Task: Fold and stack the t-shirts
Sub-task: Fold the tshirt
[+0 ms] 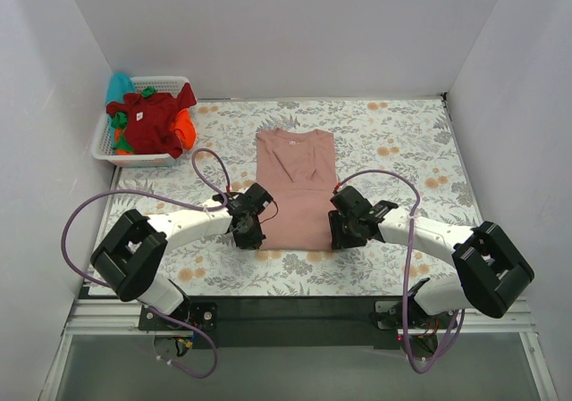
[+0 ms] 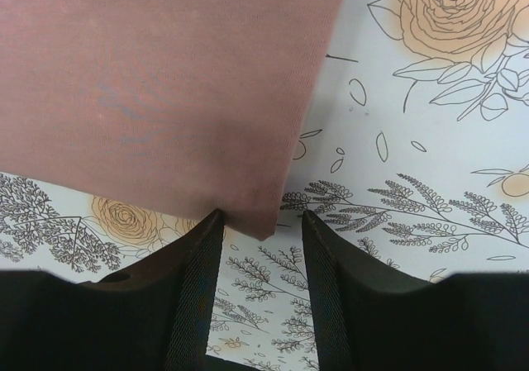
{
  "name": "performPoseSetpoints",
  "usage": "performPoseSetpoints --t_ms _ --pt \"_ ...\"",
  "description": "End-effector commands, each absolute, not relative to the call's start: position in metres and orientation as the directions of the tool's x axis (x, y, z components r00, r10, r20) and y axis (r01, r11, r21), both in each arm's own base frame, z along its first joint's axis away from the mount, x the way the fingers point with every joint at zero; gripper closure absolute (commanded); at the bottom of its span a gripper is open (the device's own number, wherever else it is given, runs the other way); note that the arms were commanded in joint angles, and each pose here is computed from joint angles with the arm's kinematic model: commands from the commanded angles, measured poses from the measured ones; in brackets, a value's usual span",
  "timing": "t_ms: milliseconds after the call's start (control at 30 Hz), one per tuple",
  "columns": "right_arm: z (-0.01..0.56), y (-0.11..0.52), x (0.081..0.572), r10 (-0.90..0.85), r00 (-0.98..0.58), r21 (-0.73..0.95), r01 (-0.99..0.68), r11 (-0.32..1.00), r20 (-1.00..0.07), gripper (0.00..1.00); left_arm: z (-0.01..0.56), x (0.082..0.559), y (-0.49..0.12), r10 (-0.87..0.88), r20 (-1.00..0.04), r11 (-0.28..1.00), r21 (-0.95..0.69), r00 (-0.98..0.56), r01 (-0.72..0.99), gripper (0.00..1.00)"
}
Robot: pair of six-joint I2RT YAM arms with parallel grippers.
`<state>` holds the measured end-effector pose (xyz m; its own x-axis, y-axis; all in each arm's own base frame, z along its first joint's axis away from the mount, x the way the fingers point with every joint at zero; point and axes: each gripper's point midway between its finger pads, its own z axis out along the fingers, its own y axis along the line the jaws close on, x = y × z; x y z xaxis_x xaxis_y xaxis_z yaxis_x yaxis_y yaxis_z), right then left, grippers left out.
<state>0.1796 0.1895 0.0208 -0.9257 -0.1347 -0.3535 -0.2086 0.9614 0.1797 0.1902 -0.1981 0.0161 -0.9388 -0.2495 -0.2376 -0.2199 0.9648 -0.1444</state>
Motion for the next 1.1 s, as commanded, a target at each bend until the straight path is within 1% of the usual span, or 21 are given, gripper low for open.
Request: performPoseSetpoints --t_ms 0,200,267,367,400,500,567,600,633,667,733,833,900,933,1067 --pt "0.019 0.19 0.184 -0.114 -0.925 0.159 -0.182 0.97 -0.363 0.5 0.006 0.163 -0.182 -0.217 -0.173 0.976 -0.076 -0.961 -0.206 1.0" --pt "0.008 0.184 0.177 -0.121 -0.936 0.13 -0.172 0.977 -0.331 0.5 0.003 0.159 -0.179 -0.211 -0.168 0.977 -0.07 -0.963 -0.202 1.0" --pt "-0.001 0.179 0.17 -0.138 -0.945 0.091 -0.172 0.981 -0.298 0.5 0.002 0.156 -0.177 -0.212 -0.166 0.977 -0.066 -0.963 -0.204 1.0" --pt "-0.012 0.169 0.158 -0.156 -0.957 0.037 -0.17 0.985 -0.246 0.54 0.005 0.155 -0.176 -0.218 -0.169 0.975 -0.074 -0.961 -0.208 1.0" --pt "-0.015 0.168 0.154 -0.158 -0.96 0.033 -0.171 0.985 -0.233 0.57 0.006 0.155 -0.176 -0.219 -0.17 0.975 -0.075 -0.961 -0.209 1.0" --pt "-0.025 0.163 0.143 -0.174 -0.967 0.015 -0.18 0.984 -0.186 0.65 0.006 0.154 -0.174 -0.216 -0.169 0.976 -0.071 -0.962 -0.207 1.0" --pt "-0.028 0.16 0.139 -0.18 -0.968 0.006 -0.184 0.983 -0.174 0.69 0.004 0.151 -0.172 -0.213 -0.16 0.977 -0.06 -0.964 -0.206 1.0" --pt "-0.029 0.159 0.138 -0.182 -0.968 0.005 -0.186 0.983 -0.171 0.75 0.004 0.15 -0.172 -0.214 -0.159 0.976 -0.061 -0.964 -0.207 1.0" --pt "-0.028 0.159 0.137 -0.191 -0.966 0.004 -0.195 0.981 -0.172 0.79 0.004 0.15 -0.172 -0.217 -0.157 0.976 -0.062 -0.963 -0.21 1.0" --pt "-0.028 0.158 0.138 -0.193 -0.965 0.004 -0.197 0.98 -0.177 0.88 0.004 0.149 -0.172 -0.215 -0.154 0.976 -0.062 -0.964 -0.208 1.0" --pt "-0.023 0.157 0.139 -0.197 -0.961 0.009 -0.202 0.979 -0.193 0.98 0.005 0.148 -0.171 -0.212 -0.147 0.977 -0.057 -0.966 -0.205 1.0" --pt "-0.013 0.157 0.13 -0.211 -0.959 0.027 -0.22 0.975 -0.188 0.99 0.011 0.138 -0.174 -0.197 -0.111 0.98 -0.061 -0.974 -0.191 1.0" --pt "-0.008 0.152 0.115 -0.232 -0.962 0.033 -0.239 0.971 -0.143 0.99 0.021 0.123 -0.182 -0.157 -0.067 0.984 -0.092 -0.985 -0.151 1.0" --pt "-0.003 0.155 0.109 -0.249 -0.957 0.056 -0.26 0.964 -0.147 0.99 0.026 0.115 -0.186 -0.135 -0.04 0.986 -0.109 -0.99 -0.13 1.0" --pt "0.013 0.152 0.074 -0.291 -0.954 0.111 -0.298 0.948 -0.073 0.99 0.049 0.083 -0.195 -0.064 0.009 0.986 -0.15 -0.998 -0.065 1.0"
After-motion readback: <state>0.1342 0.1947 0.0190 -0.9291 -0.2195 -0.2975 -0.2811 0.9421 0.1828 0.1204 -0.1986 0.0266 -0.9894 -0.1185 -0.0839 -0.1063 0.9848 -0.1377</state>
